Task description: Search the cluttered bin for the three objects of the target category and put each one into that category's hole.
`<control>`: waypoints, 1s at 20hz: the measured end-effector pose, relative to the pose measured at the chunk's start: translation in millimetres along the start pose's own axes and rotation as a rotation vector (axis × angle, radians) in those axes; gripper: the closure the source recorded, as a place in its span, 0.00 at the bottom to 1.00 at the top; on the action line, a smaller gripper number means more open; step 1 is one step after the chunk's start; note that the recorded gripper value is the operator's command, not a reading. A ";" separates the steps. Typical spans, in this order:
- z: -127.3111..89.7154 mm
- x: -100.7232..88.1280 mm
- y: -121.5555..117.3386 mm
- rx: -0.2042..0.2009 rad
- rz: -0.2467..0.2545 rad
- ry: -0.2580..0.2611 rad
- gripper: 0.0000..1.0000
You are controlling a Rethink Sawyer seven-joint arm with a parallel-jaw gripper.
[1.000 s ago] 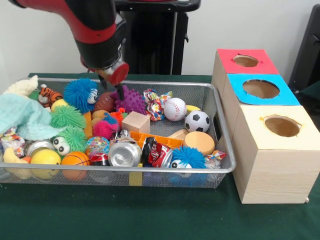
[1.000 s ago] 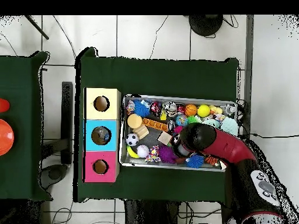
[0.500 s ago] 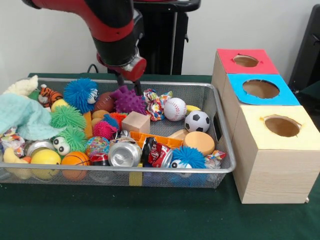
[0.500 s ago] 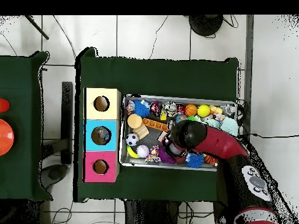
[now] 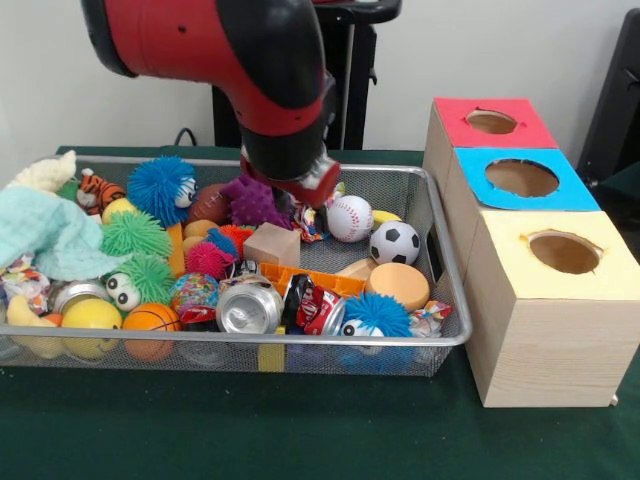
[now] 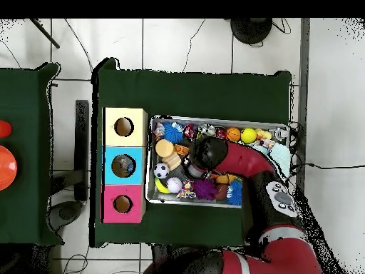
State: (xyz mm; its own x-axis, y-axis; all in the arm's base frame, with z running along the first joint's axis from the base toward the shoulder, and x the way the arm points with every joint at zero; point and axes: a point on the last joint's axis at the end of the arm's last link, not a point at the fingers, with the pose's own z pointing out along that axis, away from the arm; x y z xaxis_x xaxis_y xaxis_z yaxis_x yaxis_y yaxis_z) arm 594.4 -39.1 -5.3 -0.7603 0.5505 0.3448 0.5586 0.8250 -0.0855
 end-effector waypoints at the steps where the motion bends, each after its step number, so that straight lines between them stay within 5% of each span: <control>1: 0.6 -0.7 3.7 -0.002 -0.002 -0.002 0.00; 20: -23.2 -29.9 68.2 -0.103 0.007 -0.123 0.00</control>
State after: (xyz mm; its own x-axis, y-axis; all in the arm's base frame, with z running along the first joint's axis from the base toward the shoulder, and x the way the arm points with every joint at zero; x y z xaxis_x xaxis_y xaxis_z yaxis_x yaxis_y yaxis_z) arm 662.8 -2.3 0.3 -0.7874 0.5733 0.2265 0.5906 0.8069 0.0113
